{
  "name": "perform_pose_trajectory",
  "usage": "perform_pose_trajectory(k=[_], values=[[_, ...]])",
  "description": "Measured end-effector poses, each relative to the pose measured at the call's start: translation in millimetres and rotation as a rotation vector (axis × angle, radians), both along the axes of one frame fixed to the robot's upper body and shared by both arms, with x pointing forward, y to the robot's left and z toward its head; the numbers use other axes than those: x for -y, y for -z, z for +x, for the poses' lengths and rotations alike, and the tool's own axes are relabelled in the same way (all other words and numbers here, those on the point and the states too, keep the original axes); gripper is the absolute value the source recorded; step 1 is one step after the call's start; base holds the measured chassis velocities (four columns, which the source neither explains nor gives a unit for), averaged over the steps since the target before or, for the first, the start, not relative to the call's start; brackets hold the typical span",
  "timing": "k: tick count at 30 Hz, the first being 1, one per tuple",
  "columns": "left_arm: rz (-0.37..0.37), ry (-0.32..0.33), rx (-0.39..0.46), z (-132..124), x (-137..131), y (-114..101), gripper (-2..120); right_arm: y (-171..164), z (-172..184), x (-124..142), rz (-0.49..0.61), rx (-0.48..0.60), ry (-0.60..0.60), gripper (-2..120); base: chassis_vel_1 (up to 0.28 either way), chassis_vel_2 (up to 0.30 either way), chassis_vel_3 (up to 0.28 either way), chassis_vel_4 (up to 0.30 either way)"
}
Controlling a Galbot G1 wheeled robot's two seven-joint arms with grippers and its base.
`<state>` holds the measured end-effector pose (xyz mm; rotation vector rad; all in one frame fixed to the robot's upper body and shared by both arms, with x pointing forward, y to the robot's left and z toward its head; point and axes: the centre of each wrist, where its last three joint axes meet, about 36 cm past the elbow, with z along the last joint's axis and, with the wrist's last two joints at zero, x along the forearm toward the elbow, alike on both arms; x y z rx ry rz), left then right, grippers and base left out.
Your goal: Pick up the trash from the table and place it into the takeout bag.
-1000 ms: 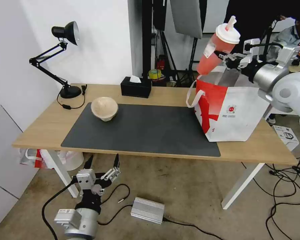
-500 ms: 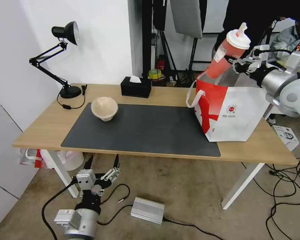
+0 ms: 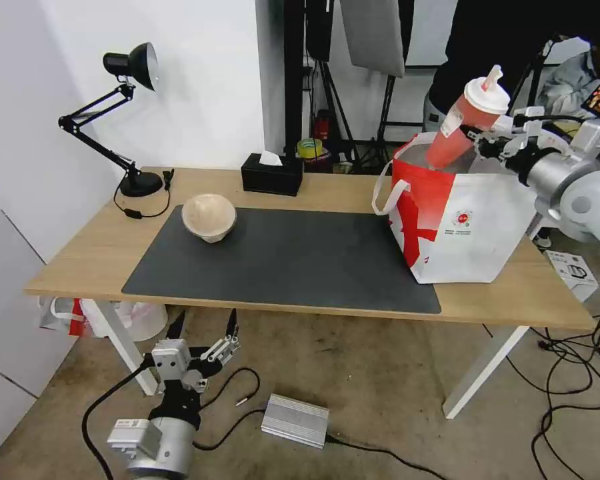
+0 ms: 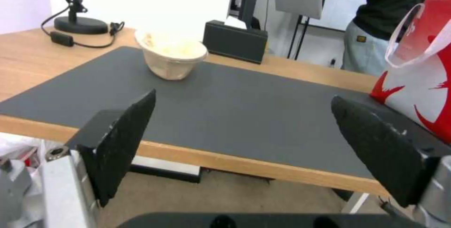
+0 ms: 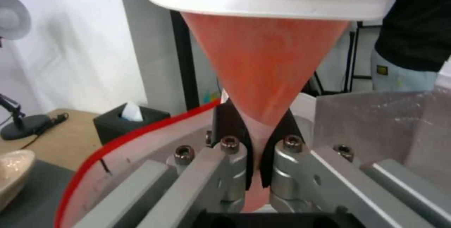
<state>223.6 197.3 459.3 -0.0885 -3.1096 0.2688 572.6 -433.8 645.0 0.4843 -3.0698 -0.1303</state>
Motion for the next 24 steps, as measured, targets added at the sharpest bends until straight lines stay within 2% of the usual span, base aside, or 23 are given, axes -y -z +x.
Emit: perform_pose_trajectory(k=[16,24], values=[[0.0,0.0,0.002,-1.0,0.0,-1.2,100,18.5,4.9,6.3,-0.014,-0.03,0.031,2,0.0,0.0,0.0,0.0],[0.004,0.002,0.002,-0.7,-0.3,-0.7,100,30.0,2.9,-2.4,-0.052,-0.046,0.025,2,0.0,0.0,0.0,0.0]])
